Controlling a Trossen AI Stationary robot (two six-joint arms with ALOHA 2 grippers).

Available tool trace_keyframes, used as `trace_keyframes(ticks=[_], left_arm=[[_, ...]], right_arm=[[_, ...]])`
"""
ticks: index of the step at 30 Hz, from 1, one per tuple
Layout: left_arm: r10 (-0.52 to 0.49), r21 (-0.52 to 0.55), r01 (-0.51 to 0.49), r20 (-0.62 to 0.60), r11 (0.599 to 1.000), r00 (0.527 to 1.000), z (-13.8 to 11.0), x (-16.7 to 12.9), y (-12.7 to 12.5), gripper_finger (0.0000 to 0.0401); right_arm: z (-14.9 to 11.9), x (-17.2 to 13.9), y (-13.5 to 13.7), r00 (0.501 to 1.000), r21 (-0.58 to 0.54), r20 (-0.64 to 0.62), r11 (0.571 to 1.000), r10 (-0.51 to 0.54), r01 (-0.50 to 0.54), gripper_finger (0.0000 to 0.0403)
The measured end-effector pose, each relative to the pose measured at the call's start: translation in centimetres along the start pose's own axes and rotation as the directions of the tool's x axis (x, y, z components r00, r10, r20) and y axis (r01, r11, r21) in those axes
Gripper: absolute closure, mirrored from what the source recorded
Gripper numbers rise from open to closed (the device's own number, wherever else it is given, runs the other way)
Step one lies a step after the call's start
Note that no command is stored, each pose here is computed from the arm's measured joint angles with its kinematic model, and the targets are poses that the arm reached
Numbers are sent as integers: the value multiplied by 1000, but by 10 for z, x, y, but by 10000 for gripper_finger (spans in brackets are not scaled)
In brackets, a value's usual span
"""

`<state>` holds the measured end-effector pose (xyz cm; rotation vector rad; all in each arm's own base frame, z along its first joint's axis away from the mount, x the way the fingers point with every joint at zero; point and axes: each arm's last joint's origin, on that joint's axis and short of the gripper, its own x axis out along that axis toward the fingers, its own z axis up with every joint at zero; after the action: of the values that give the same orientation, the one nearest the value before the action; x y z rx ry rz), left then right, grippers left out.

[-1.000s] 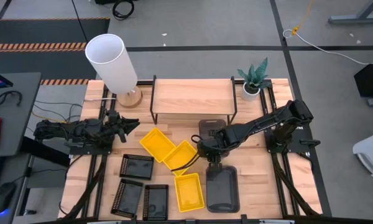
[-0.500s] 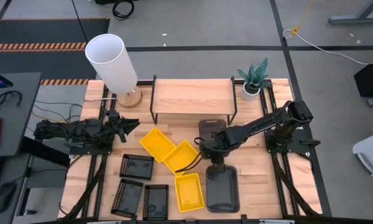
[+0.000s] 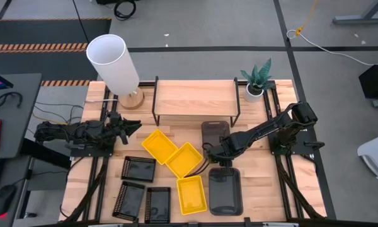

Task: Stack baskets on shelf by color
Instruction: Stack the transparent black bin on top of the transparent black bin

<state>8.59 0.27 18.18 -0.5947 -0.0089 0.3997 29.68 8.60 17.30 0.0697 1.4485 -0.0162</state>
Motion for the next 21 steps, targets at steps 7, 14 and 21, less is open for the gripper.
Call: trace_keyframes(ticks=[7, 14, 21], left_arm=[[0, 0, 0, 0, 1000, 1000, 0, 0, 0, 284], [0, 0, 0, 0, 1000, 1000, 0, 0, 0, 284], [0, 0, 0, 0, 1000, 1000, 0, 0, 0, 284]], right_arm=[[0, 0, 1, 1000, -58, 0, 998, 7, -7, 361], [-2, -1, 3, 999, -85, -28, 996, 29, -31, 387], [1, -8, 11, 999, -110, -13, 993, 50, -51, 394]])
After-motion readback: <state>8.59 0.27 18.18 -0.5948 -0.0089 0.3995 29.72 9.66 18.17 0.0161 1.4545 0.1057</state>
